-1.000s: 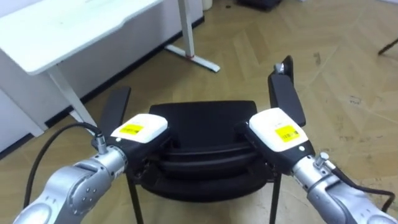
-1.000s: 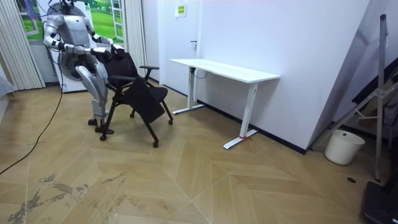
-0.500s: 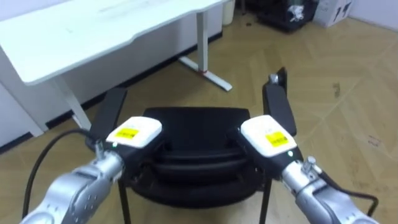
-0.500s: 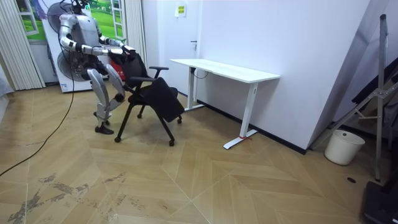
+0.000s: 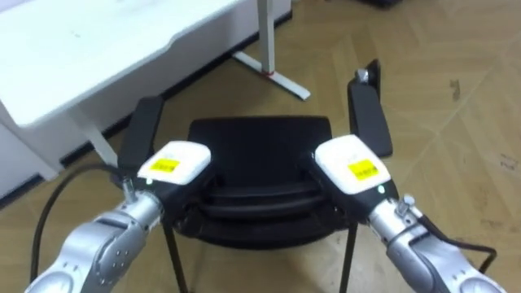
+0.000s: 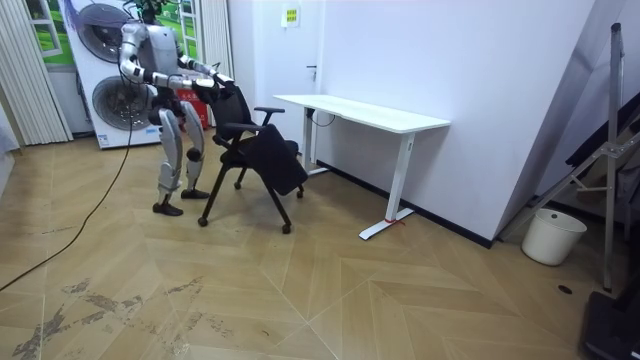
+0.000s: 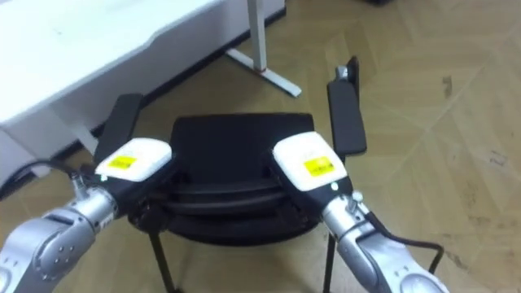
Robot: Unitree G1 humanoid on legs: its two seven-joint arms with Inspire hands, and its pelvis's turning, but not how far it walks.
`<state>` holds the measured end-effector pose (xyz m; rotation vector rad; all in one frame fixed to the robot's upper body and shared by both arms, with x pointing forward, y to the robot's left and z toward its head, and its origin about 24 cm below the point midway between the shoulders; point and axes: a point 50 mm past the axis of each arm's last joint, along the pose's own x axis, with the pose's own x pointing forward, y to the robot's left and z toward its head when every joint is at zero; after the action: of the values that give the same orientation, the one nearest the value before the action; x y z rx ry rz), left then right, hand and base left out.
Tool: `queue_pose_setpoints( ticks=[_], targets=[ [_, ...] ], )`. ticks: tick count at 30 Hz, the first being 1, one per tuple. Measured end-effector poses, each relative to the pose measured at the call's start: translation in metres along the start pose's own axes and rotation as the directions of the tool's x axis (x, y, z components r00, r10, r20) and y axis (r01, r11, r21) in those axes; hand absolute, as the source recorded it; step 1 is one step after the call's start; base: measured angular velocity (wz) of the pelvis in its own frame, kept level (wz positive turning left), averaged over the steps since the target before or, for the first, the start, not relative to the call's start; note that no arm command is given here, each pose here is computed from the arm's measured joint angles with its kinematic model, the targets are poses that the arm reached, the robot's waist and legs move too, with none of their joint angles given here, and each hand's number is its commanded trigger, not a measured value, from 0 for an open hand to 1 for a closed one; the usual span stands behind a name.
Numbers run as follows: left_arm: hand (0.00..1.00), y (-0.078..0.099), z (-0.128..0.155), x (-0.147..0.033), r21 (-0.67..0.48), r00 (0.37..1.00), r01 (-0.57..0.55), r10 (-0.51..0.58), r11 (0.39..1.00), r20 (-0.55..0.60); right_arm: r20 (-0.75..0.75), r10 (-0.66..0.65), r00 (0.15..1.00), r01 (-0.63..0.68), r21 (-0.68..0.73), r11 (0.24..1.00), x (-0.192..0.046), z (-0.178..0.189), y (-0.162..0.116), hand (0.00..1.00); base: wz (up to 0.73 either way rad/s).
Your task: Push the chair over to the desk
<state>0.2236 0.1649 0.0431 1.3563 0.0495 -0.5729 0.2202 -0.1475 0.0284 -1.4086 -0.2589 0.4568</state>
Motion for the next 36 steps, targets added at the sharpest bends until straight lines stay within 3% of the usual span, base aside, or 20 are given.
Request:
queue_pose_setpoints(
  ticks=[19,36],
  targets=[
    [1.00,0.0013,0.0045,0.0066,-0.027,1.000,0.001,0.000,1.000,0.026,-0.015,0.007,1.000,-0.007,-0.014,1.000,-0.0035,-0.0074,-0.0067,1.00,0.00],
    [1.00,0.0004,-0.0005,0.0010,-0.003,1.000,0.014,-0.014,1.000,0.013,0.000,0.041,0.999,-0.041,0.021,0.999,-0.0027,0.0009,-0.0004,1.00,0.15]
  ],
)
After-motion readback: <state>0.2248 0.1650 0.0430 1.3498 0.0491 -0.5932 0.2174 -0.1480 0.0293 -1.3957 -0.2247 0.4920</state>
